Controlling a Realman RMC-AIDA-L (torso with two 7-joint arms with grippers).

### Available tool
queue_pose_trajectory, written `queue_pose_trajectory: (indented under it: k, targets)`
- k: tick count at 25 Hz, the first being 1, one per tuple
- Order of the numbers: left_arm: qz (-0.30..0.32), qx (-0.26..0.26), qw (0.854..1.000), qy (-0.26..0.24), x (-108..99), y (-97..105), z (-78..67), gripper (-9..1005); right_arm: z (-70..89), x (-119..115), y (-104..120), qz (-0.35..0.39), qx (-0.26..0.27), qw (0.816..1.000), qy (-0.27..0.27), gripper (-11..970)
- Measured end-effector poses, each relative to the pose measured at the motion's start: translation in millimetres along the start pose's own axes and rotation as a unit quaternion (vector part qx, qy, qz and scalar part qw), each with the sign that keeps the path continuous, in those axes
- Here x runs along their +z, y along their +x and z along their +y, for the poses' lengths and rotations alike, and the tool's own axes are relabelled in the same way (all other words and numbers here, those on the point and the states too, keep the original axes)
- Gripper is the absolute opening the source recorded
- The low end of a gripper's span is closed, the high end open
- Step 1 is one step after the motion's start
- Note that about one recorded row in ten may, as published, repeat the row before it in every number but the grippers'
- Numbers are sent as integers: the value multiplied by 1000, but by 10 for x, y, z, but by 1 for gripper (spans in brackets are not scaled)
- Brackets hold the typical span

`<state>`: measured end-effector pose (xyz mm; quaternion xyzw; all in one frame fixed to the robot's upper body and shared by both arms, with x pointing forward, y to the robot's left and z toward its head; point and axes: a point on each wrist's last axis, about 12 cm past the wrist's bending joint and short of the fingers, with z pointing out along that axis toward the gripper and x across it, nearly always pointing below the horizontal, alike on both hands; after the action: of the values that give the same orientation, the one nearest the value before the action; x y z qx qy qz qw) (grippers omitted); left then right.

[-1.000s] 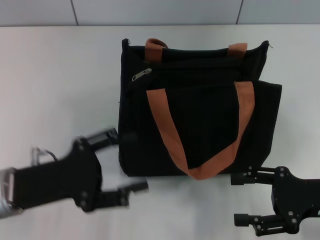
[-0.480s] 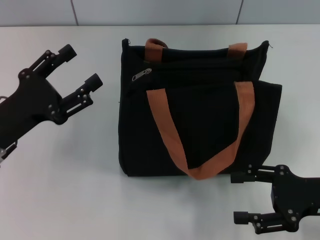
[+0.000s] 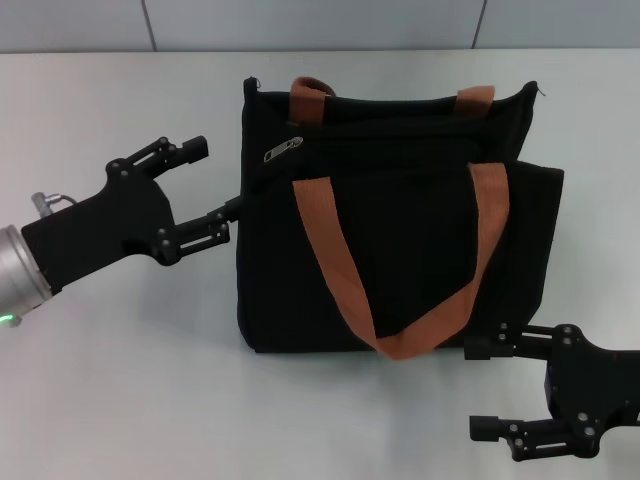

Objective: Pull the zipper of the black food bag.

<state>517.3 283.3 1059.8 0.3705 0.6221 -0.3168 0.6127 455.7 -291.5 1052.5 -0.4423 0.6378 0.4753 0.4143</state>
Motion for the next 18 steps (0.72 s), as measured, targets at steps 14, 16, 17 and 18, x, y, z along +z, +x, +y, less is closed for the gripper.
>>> queue_pose_trajectory:
  k: [14,16,17,18]
  targets:
    - [56,43,997,6,296,-29,164,807,-24,17,-28,-4,-5,1000,2,760]
    - [46,45,998,-7,279,-56,194,805,-24,21,-28,-4,-5,1000,1,757]
    - [41,44,998,-13,271,-63,202,772,-24,30,-30,-6,-5,1000,1,756]
    - [41,44,998,-13,271,-63,202,738,-24,36,-32,-7,-5,1000,1,755]
